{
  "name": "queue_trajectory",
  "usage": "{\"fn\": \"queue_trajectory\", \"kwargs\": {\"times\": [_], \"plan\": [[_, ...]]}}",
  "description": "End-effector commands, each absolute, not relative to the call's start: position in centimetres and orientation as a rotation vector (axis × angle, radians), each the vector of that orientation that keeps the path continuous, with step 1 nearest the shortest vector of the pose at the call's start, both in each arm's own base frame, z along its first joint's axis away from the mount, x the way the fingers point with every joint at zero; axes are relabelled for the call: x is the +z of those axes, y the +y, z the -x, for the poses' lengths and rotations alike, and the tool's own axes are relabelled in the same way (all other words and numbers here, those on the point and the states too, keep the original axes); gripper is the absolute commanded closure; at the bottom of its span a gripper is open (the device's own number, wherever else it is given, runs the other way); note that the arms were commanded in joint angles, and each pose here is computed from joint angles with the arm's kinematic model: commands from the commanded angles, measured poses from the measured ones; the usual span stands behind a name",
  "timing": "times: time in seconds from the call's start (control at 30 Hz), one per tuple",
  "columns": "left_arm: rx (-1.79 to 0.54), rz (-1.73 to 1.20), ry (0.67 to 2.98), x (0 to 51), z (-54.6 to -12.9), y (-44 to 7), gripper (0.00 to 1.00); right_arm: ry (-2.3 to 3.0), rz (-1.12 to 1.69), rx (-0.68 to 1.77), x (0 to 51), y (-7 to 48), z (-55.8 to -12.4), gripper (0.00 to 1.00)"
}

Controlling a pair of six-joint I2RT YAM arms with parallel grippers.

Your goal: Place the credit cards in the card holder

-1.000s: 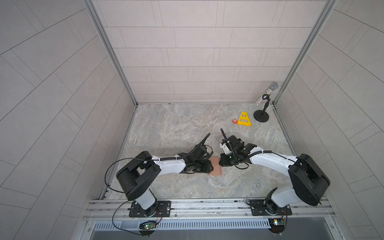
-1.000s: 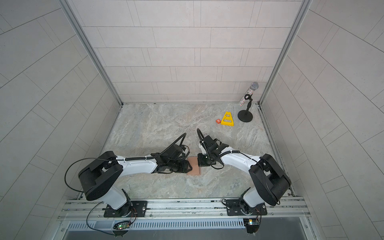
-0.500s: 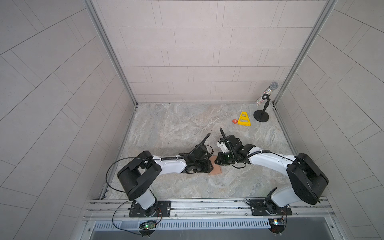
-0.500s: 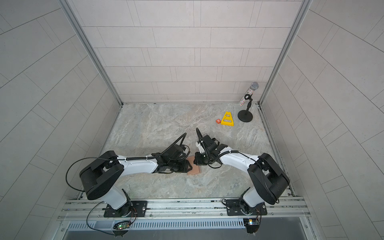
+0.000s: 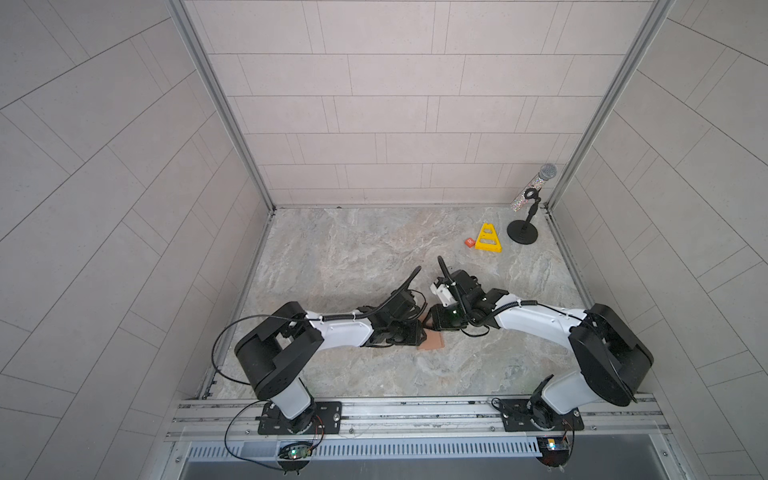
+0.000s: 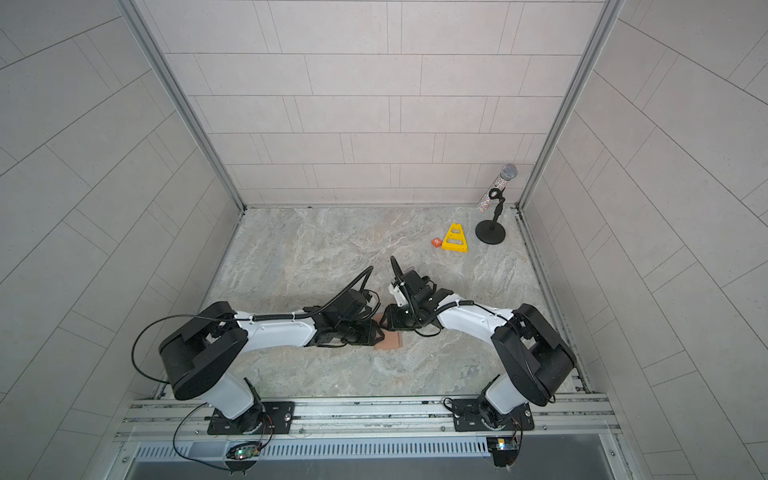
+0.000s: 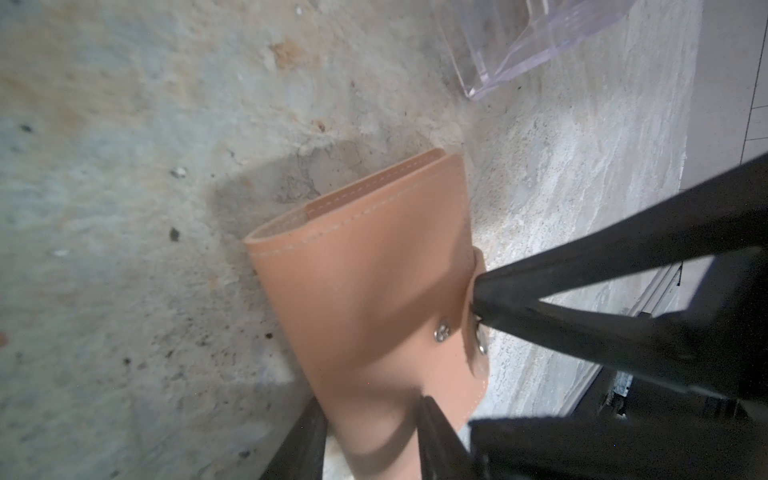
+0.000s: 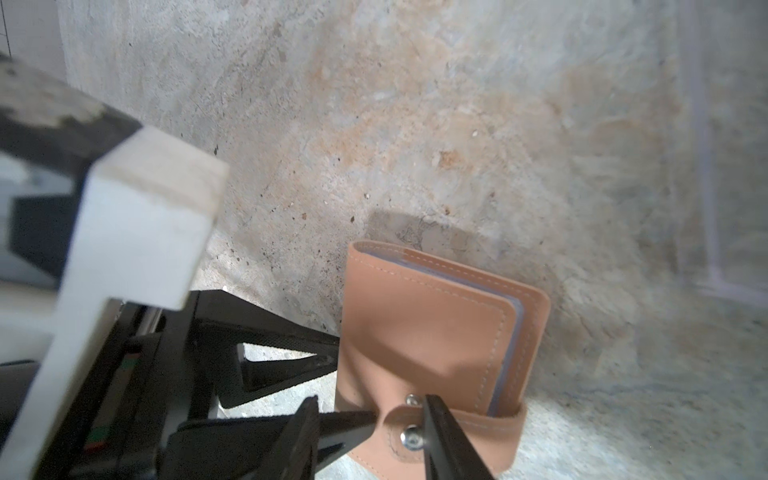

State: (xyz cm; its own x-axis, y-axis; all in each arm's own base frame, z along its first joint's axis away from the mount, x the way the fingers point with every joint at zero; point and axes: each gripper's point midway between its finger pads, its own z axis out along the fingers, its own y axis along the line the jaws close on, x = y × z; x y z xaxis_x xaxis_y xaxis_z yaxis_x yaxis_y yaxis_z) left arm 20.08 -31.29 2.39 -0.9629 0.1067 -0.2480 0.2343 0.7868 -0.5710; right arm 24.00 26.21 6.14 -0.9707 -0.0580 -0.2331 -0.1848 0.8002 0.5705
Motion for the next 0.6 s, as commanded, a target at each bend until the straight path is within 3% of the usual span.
{"fn": "queue_trajectory", "kwargs": {"times": [0.0, 0.57], "plan": [[-0.840, -0.265, 2.840, 0.6, -19.1, -29.9, 0.59, 2.755, 0.188, 0.926, 7.1, 26.3, -24.0, 0.55], [-0.851, -0.270, 2.842, 0.8, -19.2, -30.2, 0.60, 2.758, 0.179, 0.639, 8.0, 22.1, -23.9, 0.57]]}}
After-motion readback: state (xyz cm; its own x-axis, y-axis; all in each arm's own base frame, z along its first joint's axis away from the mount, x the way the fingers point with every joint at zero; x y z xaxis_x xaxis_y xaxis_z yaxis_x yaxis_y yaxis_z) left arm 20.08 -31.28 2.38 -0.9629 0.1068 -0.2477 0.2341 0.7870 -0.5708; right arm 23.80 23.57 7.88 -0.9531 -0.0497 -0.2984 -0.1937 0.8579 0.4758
